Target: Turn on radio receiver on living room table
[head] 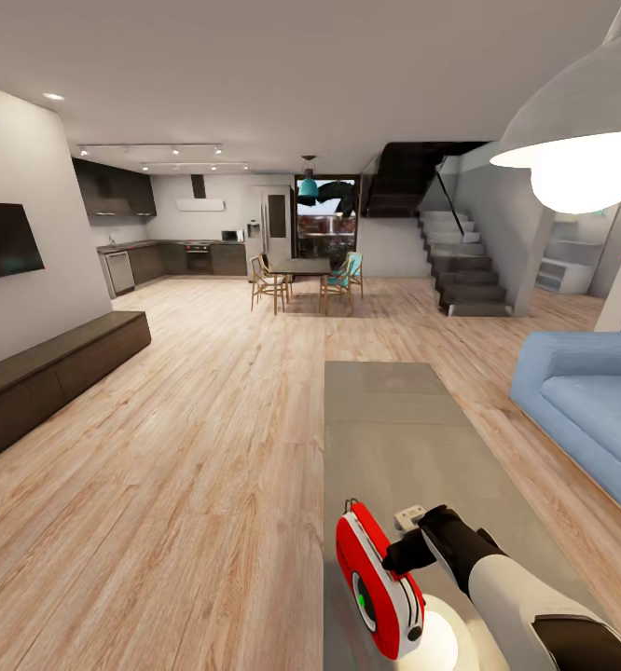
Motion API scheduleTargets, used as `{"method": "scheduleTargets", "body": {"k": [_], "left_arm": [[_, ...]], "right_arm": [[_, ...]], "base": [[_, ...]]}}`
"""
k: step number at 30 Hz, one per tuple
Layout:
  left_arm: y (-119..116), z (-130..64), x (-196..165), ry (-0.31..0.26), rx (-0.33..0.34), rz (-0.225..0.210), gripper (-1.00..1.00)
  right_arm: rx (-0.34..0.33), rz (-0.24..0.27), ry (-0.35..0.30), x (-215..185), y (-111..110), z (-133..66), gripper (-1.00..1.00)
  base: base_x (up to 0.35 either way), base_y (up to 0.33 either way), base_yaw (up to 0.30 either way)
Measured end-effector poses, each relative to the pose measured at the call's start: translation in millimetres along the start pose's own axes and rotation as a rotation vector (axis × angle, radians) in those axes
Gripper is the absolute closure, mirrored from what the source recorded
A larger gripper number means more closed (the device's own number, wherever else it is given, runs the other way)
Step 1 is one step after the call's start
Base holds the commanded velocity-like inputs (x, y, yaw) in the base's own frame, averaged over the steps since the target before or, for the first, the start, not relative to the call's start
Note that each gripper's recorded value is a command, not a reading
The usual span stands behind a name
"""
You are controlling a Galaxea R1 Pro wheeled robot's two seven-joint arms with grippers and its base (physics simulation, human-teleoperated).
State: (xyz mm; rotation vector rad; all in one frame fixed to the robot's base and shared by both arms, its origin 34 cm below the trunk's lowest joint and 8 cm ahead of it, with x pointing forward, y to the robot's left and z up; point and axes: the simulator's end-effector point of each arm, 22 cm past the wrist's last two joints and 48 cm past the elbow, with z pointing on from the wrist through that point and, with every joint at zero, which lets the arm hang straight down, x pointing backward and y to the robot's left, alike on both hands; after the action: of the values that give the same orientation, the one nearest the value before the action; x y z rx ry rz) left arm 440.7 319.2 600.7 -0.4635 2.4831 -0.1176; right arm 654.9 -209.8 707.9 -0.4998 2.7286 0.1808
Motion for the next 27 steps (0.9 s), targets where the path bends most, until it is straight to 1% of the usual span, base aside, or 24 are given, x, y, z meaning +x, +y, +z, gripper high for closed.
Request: {"method": "scheduleTargets", "body": {"k": [8,14,25,27], "left_arm": [[0,0.0,0,0.0,-0.001,0.0,1.0],[2,7.5,5,0.0,0.0,0.0,1.0],[2,7.5,5,-0.001,0.0,-0.001,1.0],[3,9.9,6,-0.002,-0.001,-0.002,1.0]], "right_arm": [[-0.002,0.002,0.003,1,1,0.3,1.0],[-0.002,0.003,0.003,4,0,8.8,1.0],[-0.001,0.002,0.003,4,-1,8.7,1.0],[-0.001,0.003,0.003,5,-1,11.5,1.0]], "base": [[0.0,0.0,0.0],[0.0,0.0,0.0],[0.0,0.0,0.0],[0.0,0.0,0.0]]}}
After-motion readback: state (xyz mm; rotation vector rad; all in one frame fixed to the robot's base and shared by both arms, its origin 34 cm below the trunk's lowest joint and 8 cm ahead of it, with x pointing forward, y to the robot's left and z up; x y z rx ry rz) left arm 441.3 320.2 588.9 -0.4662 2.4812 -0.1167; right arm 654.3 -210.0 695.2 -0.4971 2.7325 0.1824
